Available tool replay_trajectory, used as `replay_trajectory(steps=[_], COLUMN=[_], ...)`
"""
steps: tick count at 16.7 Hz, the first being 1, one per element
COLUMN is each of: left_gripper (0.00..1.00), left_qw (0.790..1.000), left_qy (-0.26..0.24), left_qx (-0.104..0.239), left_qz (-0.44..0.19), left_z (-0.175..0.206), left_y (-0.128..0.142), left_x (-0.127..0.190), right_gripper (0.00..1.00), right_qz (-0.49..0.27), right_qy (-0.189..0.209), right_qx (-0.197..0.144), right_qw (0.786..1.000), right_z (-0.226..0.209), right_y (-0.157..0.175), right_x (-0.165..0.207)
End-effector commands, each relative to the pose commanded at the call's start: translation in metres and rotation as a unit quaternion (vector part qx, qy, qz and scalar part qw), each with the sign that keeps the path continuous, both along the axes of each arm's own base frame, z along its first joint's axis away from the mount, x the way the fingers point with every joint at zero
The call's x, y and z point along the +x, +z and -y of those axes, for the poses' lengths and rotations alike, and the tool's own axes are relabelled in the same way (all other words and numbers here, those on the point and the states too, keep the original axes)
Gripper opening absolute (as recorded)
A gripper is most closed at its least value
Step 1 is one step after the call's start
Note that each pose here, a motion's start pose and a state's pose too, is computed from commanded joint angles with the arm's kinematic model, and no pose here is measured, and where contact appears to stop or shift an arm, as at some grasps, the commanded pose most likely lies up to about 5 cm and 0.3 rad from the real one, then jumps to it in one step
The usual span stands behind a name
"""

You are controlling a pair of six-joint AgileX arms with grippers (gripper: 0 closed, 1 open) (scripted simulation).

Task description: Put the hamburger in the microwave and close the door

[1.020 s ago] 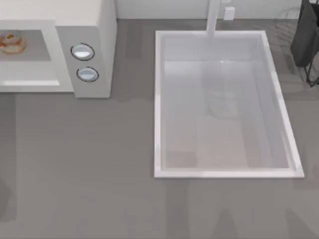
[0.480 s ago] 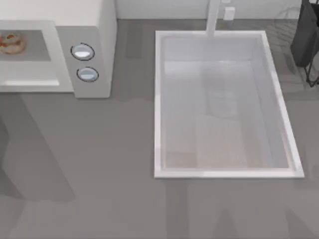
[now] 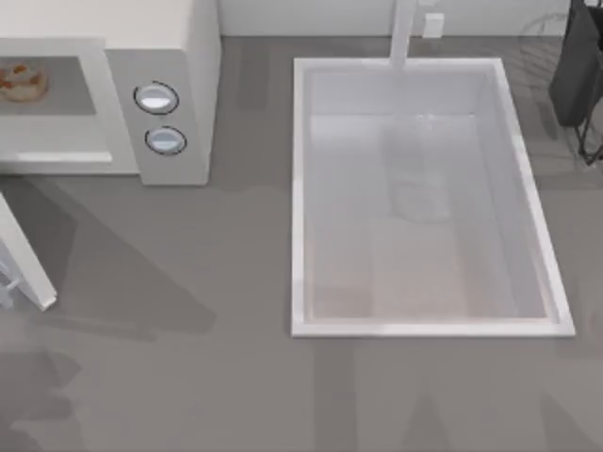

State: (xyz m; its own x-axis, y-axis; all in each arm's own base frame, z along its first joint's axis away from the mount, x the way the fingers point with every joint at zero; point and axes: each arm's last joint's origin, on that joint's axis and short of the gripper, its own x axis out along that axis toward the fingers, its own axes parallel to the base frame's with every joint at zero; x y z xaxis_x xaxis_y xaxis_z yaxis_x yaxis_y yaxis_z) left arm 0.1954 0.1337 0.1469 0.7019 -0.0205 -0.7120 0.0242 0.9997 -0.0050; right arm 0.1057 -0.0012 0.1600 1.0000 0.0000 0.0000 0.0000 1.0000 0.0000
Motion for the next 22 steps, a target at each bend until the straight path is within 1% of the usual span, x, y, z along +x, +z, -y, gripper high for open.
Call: replay_trajectory(steps=[3, 8, 10, 12, 17, 19, 22], left_gripper=[0.0, 0.0, 0.0, 0.0, 0.0, 0.0, 0.0], left_qw=[1.0, 1.0, 1.0, 1.0, 1.0, 1.0, 1.0], left_qy=[0.002, 0.003, 0.005, 0.005, -0.009, -0.003, 0.002], left_qx=[-0.001, -0.003, -0.003, -0.003, -0.004, -0.004, -0.003], left_qz=[0.003, 0.002, -0.001, -0.005, -0.012, -0.005, 0.002], left_z=[0.023, 0.024, 0.031, 0.047, 0.105, 0.118, 0.123], left_y=[-0.002, -0.003, -0.003, -0.002, -0.005, -0.004, -0.003], left_x=[-0.004, -0.004, -0.003, 0.0, -0.001, -0.004, -0.006], right_gripper=[1.0, 1.0, 1.0, 1.0, 1.0, 1.0, 1.0], right_qz=[0.0, 0.0, 0.0, 0.0, 0.0, 0.0, 0.0], right_qy=[0.0, 0.0, 0.0, 0.0, 0.0, 0.0, 0.0], right_qx=[0.0, 0.0, 0.0, 0.0, 0.0, 0.0, 0.0], right_qw=[1.0, 1.0, 1.0, 1.0, 1.0, 1.0, 1.0], right_z=[0.0, 0.0, 0.0, 0.0, 0.0, 0.0, 0.0], right_y=[0.0, 0.0, 0.0, 0.0, 0.0, 0.0, 0.0], right_x=[0.0, 0.0, 0.0, 0.0, 0.0, 0.0, 0.0])
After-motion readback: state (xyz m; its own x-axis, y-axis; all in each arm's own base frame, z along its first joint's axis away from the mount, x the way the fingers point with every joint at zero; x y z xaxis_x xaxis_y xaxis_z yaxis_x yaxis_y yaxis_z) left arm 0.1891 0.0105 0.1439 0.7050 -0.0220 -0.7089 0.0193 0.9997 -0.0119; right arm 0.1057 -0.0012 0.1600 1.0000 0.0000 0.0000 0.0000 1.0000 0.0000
